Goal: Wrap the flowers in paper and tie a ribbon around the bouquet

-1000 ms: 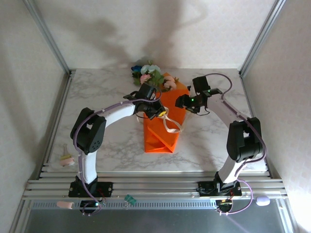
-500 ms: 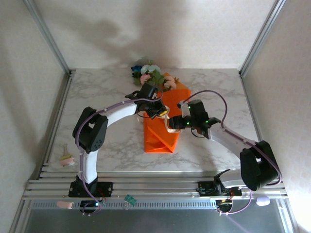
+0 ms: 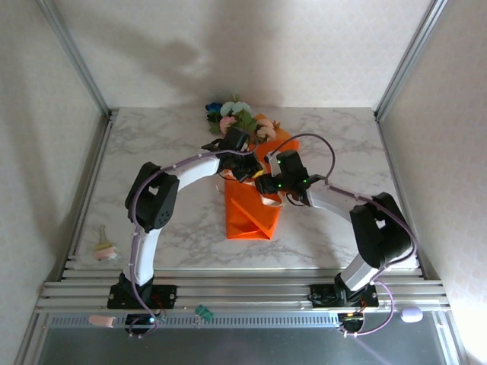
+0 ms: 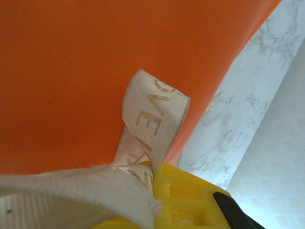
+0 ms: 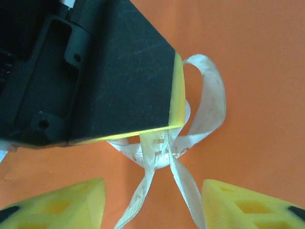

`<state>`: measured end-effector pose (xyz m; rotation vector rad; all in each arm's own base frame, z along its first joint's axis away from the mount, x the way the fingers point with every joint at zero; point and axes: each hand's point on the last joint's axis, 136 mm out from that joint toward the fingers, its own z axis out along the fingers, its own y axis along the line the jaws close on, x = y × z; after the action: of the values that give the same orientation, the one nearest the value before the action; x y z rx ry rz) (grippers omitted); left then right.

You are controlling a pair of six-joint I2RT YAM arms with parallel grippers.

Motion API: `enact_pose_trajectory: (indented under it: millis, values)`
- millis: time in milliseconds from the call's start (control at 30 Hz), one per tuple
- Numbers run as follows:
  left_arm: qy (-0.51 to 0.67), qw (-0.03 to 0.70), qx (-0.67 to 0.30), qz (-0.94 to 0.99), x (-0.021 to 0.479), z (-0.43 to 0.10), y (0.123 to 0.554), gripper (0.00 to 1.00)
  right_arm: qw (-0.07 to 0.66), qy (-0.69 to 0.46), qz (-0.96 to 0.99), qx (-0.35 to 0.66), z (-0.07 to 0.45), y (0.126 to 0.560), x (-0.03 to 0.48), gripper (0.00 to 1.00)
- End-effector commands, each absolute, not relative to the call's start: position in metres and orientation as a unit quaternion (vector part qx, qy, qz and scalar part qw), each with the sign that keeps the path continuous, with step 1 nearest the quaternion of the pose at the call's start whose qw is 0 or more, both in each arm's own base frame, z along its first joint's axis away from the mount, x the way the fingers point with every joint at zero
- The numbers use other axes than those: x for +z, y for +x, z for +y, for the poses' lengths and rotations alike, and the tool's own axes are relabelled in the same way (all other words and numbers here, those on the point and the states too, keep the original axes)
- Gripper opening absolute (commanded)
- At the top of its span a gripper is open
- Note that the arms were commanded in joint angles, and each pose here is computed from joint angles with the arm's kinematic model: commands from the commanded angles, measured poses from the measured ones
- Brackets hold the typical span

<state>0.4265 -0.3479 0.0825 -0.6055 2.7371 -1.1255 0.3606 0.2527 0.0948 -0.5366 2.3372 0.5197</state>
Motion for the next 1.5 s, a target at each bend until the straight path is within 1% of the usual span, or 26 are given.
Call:
enact_pose_trajectory:
  millis: [0, 67, 100, 133, 267, 367, 400, 533, 567, 633, 667, 767, 833, 867, 967, 1033, 1100, 1200, 1333, 1467]
  values:
    - [-0.195, 0.069, -0.366, 0.907, 0.079, -0.347, 0.439, 0.00, 0.321, -0.186, 0.912, 0.176, 0.251, 0.371, 0.087, 0.49]
    - [-0.196, 0.074, -0.363, 0.908, 0.080, -0.346, 0.442, 0.00, 0.311, -0.178, 0.919, 0.164, 0.250, 0.375, 0.080, 0.39]
    - [-0.195, 0.079, -0.362, 0.908, 0.083, -0.346, 0.443, 0.02, 0.308, -0.176, 0.921, 0.161, 0.250, 0.377, 0.078, 0.36]
    - [-0.193, 0.087, -0.361, 0.908, 0.087, -0.345, 0.445, 0.07, 0.302, -0.175, 0.924, 0.157, 0.250, 0.378, 0.076, 0.32]
    - [-0.193, 0.100, -0.350, 0.911, 0.108, -0.339, 0.445, 0.34, 0.276, -0.158, 0.937, 0.142, 0.244, 0.380, 0.063, 0.22]
    - [-0.198, 0.104, -0.344, 0.912, 0.124, -0.333, 0.443, 0.48, 0.259, -0.138, 0.944, 0.150, 0.241, 0.382, 0.055, 0.18]
    - [-0.200, 0.106, -0.346, 0.911, 0.129, -0.333, 0.442, 0.50, 0.255, -0.135, 0.945, 0.151, 0.242, 0.382, 0.053, 0.17]
    - [-0.205, 0.133, -0.324, 0.914, 0.151, -0.318, 0.439, 0.53, 0.246, -0.129, 0.947, 0.161, 0.245, 0.385, 0.052, 0.13]
    - [-0.203, 0.139, -0.310, 0.918, 0.152, -0.311, 0.437, 0.52, 0.246, -0.128, 0.947, 0.165, 0.247, 0.385, 0.054, 0.12]
    - [-0.192, 0.148, -0.293, 0.925, 0.155, -0.302, 0.428, 0.42, 0.244, -0.124, 0.947, 0.171, 0.249, 0.387, 0.056, 0.10]
    - [-0.179, 0.152, -0.283, 0.930, 0.153, -0.298, 0.420, 0.38, 0.242, -0.121, 0.947, 0.173, 0.249, 0.388, 0.058, 0.09]
    - [-0.099, 0.154, -0.254, 0.950, 0.137, -0.298, 0.395, 0.24, 0.232, -0.112, 0.949, 0.182, 0.249, 0.389, 0.057, 0.06]
    - [-0.033, 0.162, -0.220, 0.962, 0.127, -0.301, 0.383, 0.22, 0.228, -0.106, 0.949, 0.193, 0.250, 0.390, 0.057, 0.04]
    - [0.001, 0.170, -0.193, 0.966, 0.120, -0.301, 0.378, 0.24, 0.224, -0.105, 0.948, 0.198, 0.251, 0.389, 0.057, 0.04]
    - [0.077, 0.193, -0.126, 0.970, 0.104, -0.301, 0.375, 0.33, 0.212, -0.096, 0.950, 0.210, 0.250, 0.389, 0.055, 0.03]
    - [0.111, 0.212, -0.102, 0.966, 0.097, -0.301, 0.379, 0.40, 0.207, -0.092, 0.949, 0.219, 0.251, 0.388, 0.055, 0.03]
    - [0.140, 0.231, -0.088, 0.959, 0.095, -0.302, 0.385, 0.43, 0.203, -0.091, 0.948, 0.227, 0.252, 0.388, 0.055, 0.03]
    - [0.190, 0.262, -0.072, 0.944, 0.093, -0.308, 0.391, 0.51, 0.194, -0.089, 0.949, 0.232, 0.253, 0.386, 0.054, 0.03]
    - [0.236, 0.256, -0.048, 0.936, 0.076, -0.310, 0.393, 0.55, 0.191, -0.084, 0.948, 0.239, 0.253, 0.387, 0.055, 0.03]
    - [0.277, 0.244, -0.022, 0.929, 0.062, -0.309, 0.388, 0.55, 0.186, -0.076, 0.947, 0.249, 0.254, 0.389, 0.056, 0.03]
